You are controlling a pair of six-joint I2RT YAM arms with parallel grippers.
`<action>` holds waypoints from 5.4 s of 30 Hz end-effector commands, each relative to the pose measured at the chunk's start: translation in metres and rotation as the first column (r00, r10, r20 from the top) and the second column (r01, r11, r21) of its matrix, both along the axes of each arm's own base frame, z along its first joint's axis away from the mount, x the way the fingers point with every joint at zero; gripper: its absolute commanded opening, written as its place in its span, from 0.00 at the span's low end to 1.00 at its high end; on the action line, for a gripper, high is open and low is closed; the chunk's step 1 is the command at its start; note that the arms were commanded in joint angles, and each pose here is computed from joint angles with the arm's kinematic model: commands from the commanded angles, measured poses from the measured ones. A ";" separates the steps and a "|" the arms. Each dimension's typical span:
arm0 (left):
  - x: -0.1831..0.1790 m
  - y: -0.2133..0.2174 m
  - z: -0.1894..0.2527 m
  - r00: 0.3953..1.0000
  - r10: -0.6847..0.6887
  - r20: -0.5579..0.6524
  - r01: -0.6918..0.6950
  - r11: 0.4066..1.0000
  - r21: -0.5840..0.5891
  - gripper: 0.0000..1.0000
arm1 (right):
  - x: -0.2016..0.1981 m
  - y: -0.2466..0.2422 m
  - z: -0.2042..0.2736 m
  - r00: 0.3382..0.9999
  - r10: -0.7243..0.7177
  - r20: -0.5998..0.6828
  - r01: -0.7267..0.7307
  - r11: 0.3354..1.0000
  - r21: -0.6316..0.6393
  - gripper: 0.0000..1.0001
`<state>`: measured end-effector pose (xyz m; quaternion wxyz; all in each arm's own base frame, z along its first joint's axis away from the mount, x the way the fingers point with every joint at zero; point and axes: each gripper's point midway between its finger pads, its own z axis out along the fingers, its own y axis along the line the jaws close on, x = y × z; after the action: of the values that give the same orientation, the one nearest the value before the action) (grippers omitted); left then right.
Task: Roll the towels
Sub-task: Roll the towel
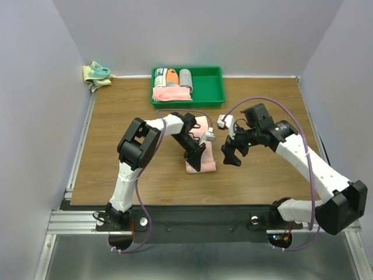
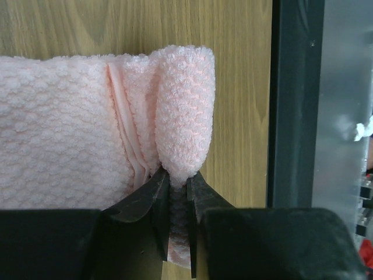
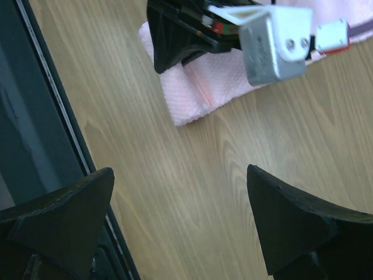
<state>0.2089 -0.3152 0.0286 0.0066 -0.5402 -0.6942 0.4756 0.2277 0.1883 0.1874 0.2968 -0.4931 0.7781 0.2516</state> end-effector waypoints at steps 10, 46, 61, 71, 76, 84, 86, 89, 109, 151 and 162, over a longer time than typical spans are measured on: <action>0.006 0.049 -0.065 0.996 -0.088 -0.015 0.088 0.962 0.260 0.20 | -0.007 0.092 -0.064 0.918 0.243 0.314 -0.180 0.960 -0.217 0.86; 0.055 0.074 -0.016 0.990 0.017 0.139 -0.037 0.989 0.142 0.59 | -0.046 0.114 -0.168 0.917 0.392 -0.073 -0.399 0.903 -0.160 0.01; 0.141 0.184 0.035 0.890 0.399 0.221 -0.413 0.911 0.018 0.68 | -0.044 0.110 -0.165 0.894 0.303 -0.330 -0.339 0.939 -0.055 0.01; 0.111 0.216 0.088 0.557 0.290 0.779 -0.425 0.905 -0.033 0.73 | -0.044 0.117 -0.167 0.739 0.268 -0.618 -0.267 0.959 0.096 0.01; 0.051 0.144 0.097 0.294 0.126 0.948 -0.160 0.984 -0.081 0.82 | -0.037 0.119 -0.169 0.659 0.258 -0.707 -0.245 0.962 0.122 0.02; 0.006 0.081 0.071 0.166 -0.029 0.986 0.089 0.996 0.014 0.86 | -0.036 0.116 -0.175 0.539 0.249 -0.805 -0.221 0.964 0.151 0.08; 0.003 0.071 0.068 0.162 -0.046 0.986 0.120 0.992 0.027 0.86 | -0.035 0.115 -0.179 0.523 0.246 -0.816 -0.214 0.965 0.154 0.09; -0.001 0.060 0.057 0.138 -0.095 0.986 0.195 0.978 0.067 0.84 | -0.034 0.112 -0.179 0.500 0.255 -0.828 -0.218 0.962 0.165 0.11; -0.038 0.065 -0.010 0.478 -0.338 0.811 0.272 0.935 0.229 0.20 | 0.013 0.105 -0.147 0.594 0.224 -0.773 -0.144 0.975 0.171 0.52; 0.012 0.085 -0.050 0.992 -0.118 -0.033 0.122 0.980 0.159 0.21 | 0.019 0.127 -0.097 0.848 0.360 0.389 -0.275 0.926 -0.257 0.97; 0.025 0.084 -0.047 0.996 -0.086 0.003 0.085 0.986 0.146 0.22 | -0.002 0.146 -0.156 0.867 0.429 0.253 -0.379 0.898 -0.225 0.41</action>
<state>0.2084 -0.2528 0.0258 0.0859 -0.4996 -0.7017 0.5007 0.2317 0.3146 0.0328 0.2961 -0.7043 0.6331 0.1244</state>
